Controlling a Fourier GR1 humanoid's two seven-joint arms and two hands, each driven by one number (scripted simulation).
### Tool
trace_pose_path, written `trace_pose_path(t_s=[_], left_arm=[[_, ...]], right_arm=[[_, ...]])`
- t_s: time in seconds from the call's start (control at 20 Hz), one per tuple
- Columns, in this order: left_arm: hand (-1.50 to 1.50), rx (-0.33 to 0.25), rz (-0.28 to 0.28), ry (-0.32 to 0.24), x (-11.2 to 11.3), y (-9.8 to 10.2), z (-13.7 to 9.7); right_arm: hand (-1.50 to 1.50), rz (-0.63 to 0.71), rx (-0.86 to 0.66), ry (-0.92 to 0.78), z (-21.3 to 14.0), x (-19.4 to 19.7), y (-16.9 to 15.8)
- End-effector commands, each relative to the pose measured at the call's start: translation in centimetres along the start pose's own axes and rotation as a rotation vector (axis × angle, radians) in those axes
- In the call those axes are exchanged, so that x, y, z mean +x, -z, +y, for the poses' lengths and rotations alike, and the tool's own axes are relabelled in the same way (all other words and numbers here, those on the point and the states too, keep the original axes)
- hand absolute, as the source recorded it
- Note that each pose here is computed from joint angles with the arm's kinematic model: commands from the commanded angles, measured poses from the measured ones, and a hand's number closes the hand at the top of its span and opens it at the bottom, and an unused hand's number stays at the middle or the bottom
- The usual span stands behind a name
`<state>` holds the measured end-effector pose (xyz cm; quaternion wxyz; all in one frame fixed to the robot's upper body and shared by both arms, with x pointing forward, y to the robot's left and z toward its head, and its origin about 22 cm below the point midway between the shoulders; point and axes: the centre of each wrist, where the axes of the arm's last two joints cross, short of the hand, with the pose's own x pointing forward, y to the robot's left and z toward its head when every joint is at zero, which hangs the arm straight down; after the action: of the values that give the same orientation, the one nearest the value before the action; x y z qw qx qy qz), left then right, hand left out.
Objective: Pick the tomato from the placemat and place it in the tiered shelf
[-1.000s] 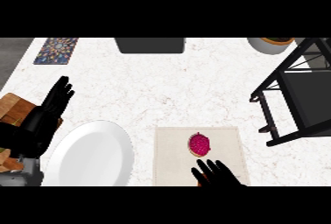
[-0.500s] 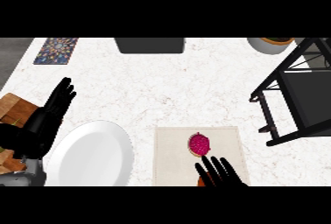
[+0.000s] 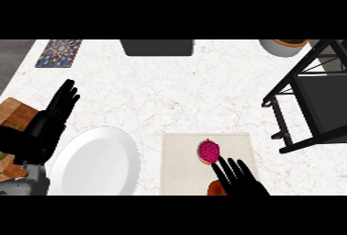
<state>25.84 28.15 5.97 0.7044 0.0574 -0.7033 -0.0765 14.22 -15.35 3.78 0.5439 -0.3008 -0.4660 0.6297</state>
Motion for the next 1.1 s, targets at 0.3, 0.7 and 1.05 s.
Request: trace_pose_path(t_s=[0.3, 0.7, 1.05], left_arm=[[0.00, -0.002, -0.007, 0.012, -0.7, -0.4, -0.1], [0.00, -0.008, 0.014, 0.007, 0.0, -0.8, 0.3], [0.00, -0.012, 0.008, -0.002, 0.5, -0.3, 1.1]], right_arm=[[-1.50, 0.018, 0.058, -0.009, 2.8, -1.6, 1.1], [-1.50, -0.002, 0.108, 0.022, 4.8, -0.5, 3.6], [-1.50, -0.008, 0.127, 0.044, 6.5, -2.2, 4.9]])
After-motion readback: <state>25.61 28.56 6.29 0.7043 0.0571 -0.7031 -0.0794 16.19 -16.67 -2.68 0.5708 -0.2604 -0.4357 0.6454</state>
